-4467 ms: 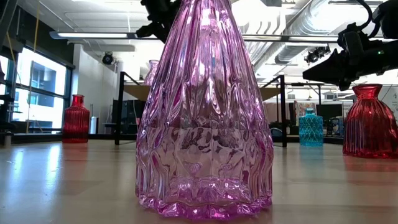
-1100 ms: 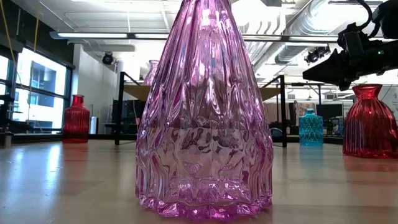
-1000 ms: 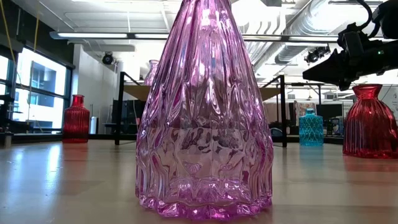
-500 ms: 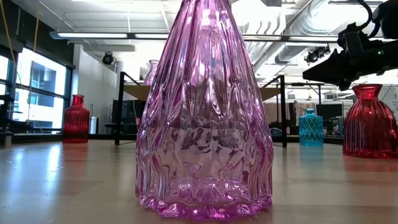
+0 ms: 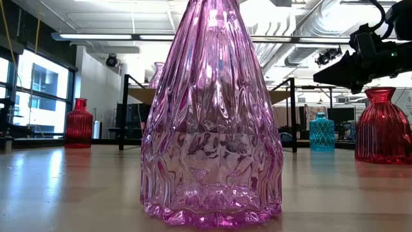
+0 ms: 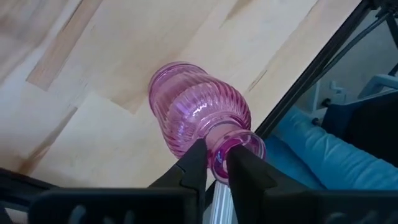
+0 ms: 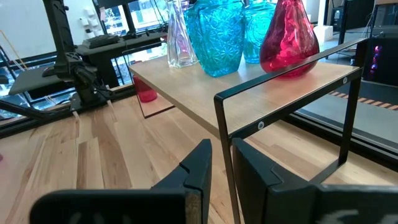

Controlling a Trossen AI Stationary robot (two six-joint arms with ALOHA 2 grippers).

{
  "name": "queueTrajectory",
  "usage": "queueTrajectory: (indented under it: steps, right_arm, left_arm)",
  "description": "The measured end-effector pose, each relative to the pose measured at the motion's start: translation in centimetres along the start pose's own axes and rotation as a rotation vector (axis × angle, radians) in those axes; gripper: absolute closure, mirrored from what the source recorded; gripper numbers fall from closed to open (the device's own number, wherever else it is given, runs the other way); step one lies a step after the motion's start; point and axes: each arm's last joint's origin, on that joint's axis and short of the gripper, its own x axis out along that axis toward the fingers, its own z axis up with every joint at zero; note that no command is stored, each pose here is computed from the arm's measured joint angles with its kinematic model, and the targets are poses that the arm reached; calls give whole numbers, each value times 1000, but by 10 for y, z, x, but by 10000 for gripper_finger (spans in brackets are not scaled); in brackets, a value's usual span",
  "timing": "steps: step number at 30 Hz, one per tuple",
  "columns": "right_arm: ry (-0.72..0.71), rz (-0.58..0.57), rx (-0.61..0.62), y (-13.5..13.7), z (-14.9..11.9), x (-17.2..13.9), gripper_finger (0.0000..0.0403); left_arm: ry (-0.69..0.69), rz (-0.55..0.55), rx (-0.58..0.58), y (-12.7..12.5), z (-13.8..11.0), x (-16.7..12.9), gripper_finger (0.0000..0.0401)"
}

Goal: Sort vases onto shelf
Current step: Put the left light violet vase on the shelf aligned with the other light violet vase

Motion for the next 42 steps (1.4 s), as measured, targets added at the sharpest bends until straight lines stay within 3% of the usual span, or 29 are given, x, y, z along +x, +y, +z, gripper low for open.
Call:
queueTrajectory:
  steps: [5, 23, 42]
  right_arm:
    - [0, 0, 0, 0, 0, 0, 355]
    - [0, 0, 0, 0, 0, 0, 355]
    - [0, 0, 0, 0, 0, 0, 355]
  left_arm:
    - [0, 13, -24, 1, 0, -1, 388]
    - [-44, -42, -52, 14, 34, -26, 380]
    - [-262, -134, -160, 71, 98, -90, 378]
